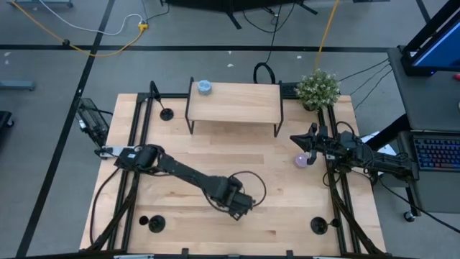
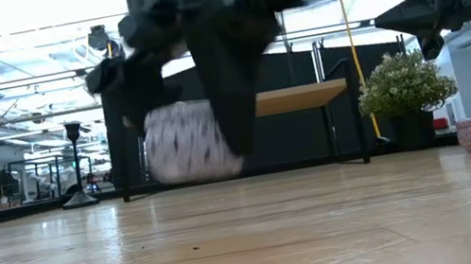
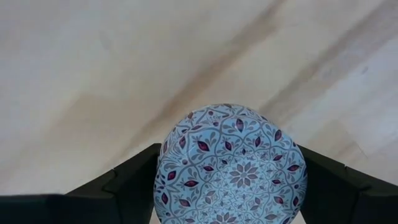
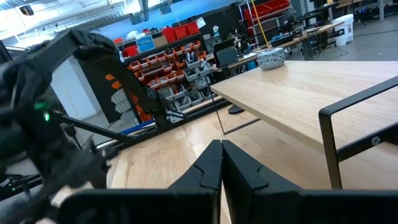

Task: Pick & Place candle stick holders
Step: Put the bottom white scented candle on the shelf

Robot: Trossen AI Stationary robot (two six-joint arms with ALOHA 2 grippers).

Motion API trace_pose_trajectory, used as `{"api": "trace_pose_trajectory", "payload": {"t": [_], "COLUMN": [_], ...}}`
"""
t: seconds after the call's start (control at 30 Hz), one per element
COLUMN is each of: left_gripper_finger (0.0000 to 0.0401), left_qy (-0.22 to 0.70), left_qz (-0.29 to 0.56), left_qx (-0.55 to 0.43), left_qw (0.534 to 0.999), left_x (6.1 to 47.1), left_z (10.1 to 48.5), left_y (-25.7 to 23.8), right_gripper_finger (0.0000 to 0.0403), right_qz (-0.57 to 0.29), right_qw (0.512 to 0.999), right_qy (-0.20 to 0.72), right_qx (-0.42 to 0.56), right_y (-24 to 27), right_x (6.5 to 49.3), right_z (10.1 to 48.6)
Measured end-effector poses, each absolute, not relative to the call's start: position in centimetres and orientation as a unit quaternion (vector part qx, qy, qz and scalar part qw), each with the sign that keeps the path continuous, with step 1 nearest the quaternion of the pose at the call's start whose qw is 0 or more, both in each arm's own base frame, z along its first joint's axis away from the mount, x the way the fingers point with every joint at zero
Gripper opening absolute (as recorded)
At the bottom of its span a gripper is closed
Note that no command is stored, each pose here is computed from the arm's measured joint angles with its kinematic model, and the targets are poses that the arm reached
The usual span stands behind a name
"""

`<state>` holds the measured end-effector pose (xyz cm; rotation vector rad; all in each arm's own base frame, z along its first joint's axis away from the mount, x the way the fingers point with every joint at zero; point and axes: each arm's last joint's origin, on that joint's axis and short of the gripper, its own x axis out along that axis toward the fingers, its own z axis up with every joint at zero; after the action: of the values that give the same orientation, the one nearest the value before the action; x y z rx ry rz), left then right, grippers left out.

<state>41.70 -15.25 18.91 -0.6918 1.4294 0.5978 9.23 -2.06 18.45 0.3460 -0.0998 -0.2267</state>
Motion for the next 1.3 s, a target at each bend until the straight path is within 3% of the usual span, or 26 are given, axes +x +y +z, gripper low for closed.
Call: {"api": "trace_pose_trajectory", "payload": {"t": [0.27,0.73,1.03,1.3], "left_gripper_finger": [0.0306,0.031,0.0314,0.0304], "left_qy": [0.617,0.531,0.526,0.545], "left_qz": [0.276,0.414,0.441,0.418], "left_qx": [-0.28,-0.228,-0.206,-0.235], "left_qw": [0.682,0.704,0.697,0.687], "left_x": [40.2,33.5,31.2,31.0], "left_z": [24.7,34.8,35.4,34.1], "left_y": [-10.2,3.7,13.2,16.6], "right_gripper_finger": [0.0,0.0,0.0,0.0], "right_qz": [-0.113,-0.113,-0.113,-0.114], "right_qw": [0.978,0.977,0.977,0.977], "right_qy": [-0.05,-0.05,-0.05,-0.05], "right_qx": [0.171,0.172,0.172,0.172], "right_y": [-2.1,-2.1,-2.1,-2.1], "right_x": [9.2,9.2,9.2,9.2], "right_z": [18.5,18.5,18.5,18.5]}}
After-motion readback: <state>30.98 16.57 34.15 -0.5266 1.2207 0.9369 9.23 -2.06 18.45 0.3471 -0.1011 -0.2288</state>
